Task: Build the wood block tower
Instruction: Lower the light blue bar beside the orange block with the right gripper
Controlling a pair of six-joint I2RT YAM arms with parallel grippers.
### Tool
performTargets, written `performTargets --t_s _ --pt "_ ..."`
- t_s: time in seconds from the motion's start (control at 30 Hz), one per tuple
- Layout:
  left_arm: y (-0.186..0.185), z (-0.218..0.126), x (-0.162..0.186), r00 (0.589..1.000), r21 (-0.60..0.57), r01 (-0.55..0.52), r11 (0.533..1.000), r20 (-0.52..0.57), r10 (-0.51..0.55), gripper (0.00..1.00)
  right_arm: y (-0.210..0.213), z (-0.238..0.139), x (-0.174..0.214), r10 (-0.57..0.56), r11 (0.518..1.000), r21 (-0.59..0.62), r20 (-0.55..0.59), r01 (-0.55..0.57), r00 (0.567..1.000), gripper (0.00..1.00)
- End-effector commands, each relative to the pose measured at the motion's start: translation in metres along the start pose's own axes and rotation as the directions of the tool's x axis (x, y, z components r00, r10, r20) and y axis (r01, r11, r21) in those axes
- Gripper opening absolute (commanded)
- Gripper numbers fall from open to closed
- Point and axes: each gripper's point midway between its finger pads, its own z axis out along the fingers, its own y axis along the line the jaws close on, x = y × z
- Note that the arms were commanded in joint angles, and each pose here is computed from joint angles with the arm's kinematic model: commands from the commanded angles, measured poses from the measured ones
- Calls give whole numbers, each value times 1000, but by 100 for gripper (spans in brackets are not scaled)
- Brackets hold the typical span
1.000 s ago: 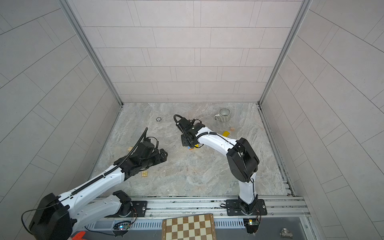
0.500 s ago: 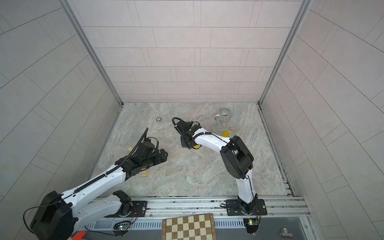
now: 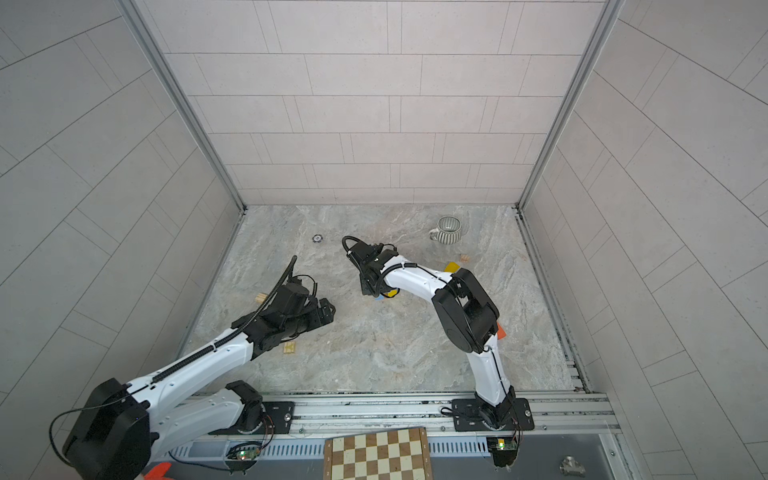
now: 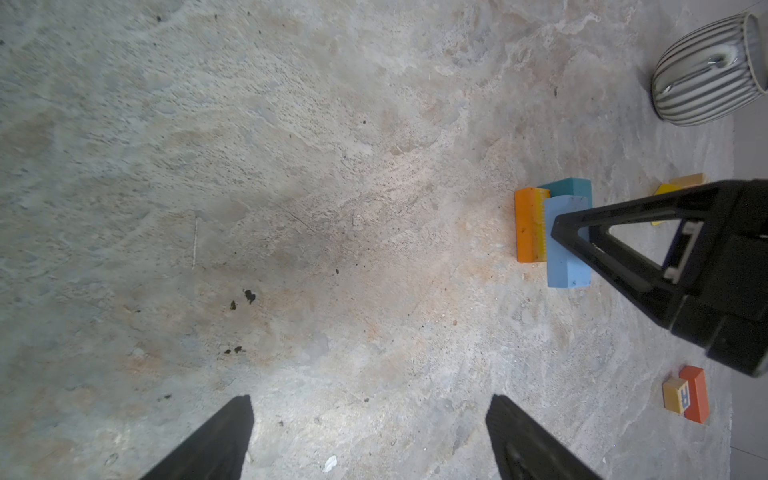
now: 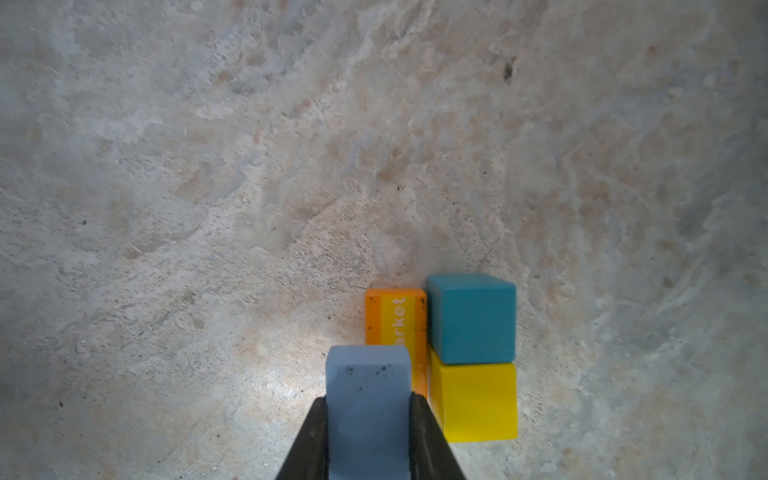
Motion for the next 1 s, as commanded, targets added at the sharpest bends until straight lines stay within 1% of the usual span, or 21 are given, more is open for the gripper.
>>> performTargets --t_s 0.0,0.17,0.53,0.8,0.97 --pt "5 2 1 1000 -10 3 1000 0 -3 95 -5 2 -5 -1 1000 29 4 1 1000 15" --pt "5 4 1 1000 -9 5 1000 -5 -5 95 -5 6 -5 -29 999 41 -16 30 999 17" --pt "6 6 0 1000 -15 6 1000 -10 -6 95 -8 10 -7 -44 997 62 -19 45 999 21" --pt "5 6 -2 1000 -16 9 1000 -8 -9 95 -9 10 -9 -55 996 69 -16 56 998 34" --pt "4 6 -3 1000 -16 11 1000 -7 -11 95 -9 9 -10 -56 996 69 -16 57 998 39"
